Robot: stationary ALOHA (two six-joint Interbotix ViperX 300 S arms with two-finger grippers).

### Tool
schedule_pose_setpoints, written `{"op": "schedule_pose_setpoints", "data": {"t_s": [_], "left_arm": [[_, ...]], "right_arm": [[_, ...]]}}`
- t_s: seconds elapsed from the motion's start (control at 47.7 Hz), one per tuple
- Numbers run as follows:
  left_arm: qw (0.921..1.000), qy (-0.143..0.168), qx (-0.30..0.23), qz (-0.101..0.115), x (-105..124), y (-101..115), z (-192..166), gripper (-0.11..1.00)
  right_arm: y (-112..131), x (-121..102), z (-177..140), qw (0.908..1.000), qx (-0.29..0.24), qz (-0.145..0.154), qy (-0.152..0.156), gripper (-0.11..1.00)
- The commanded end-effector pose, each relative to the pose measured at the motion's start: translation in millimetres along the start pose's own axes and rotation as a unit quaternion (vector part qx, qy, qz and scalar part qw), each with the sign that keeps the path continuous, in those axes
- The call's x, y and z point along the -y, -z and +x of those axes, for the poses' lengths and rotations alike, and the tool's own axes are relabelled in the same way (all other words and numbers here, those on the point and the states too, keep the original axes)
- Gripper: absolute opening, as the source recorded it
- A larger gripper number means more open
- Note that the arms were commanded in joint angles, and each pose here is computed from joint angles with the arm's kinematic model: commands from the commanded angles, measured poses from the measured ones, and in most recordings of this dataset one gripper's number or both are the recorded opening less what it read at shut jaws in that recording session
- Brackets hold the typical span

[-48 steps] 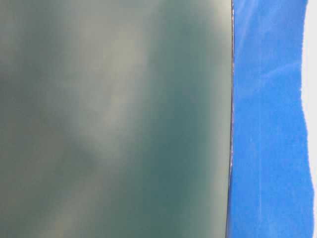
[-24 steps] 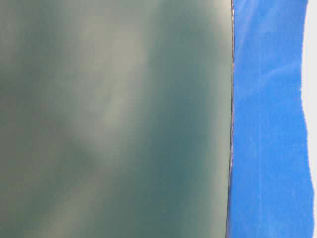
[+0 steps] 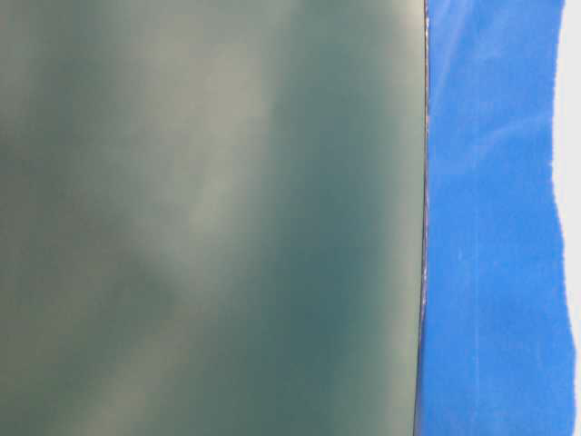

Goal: Fold a bath towel.
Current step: 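Release the corners and raise both grippers off the towel, then grasp the folded edge's two ends with left and right grippers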

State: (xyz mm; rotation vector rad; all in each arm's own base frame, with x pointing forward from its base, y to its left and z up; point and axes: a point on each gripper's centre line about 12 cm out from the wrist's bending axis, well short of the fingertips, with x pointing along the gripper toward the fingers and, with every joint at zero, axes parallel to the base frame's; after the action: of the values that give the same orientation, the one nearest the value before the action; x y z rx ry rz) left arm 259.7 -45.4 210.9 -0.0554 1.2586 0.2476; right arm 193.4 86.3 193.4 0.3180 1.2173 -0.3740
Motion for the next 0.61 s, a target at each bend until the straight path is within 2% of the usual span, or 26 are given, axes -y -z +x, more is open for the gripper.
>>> {"op": "schedule_pose_setpoints", "data": {"t_s": [0.0,0.231,0.356,0.461,0.587], "left_arm": [[0.9992,-0.002,0.021,-0.035,-23,-3,-6,0.73],[0.9957,0.036,0.081,-0.028,-22,1,-3,0.74],[0.9979,0.019,0.055,-0.028,-30,5,14,0.74],[0.9996,0.006,0.026,-0.010,-36,12,38,0.74],[0.9997,0.010,0.018,0.010,-40,20,67,0.74]], "right_arm": [[-5,18,1,0.9999,0.010,0.012,-0.001,0.58],[-11,37,13,1.0000,0.007,-0.004,0.001,0.58],[-14,46,23,0.9999,0.003,-0.005,0.012,0.58],[-15,51,39,0.9999,0.001,-0.003,0.011,0.58],[-11,57,62,1.0000,-0.002,-0.002,0.005,0.58]]}}
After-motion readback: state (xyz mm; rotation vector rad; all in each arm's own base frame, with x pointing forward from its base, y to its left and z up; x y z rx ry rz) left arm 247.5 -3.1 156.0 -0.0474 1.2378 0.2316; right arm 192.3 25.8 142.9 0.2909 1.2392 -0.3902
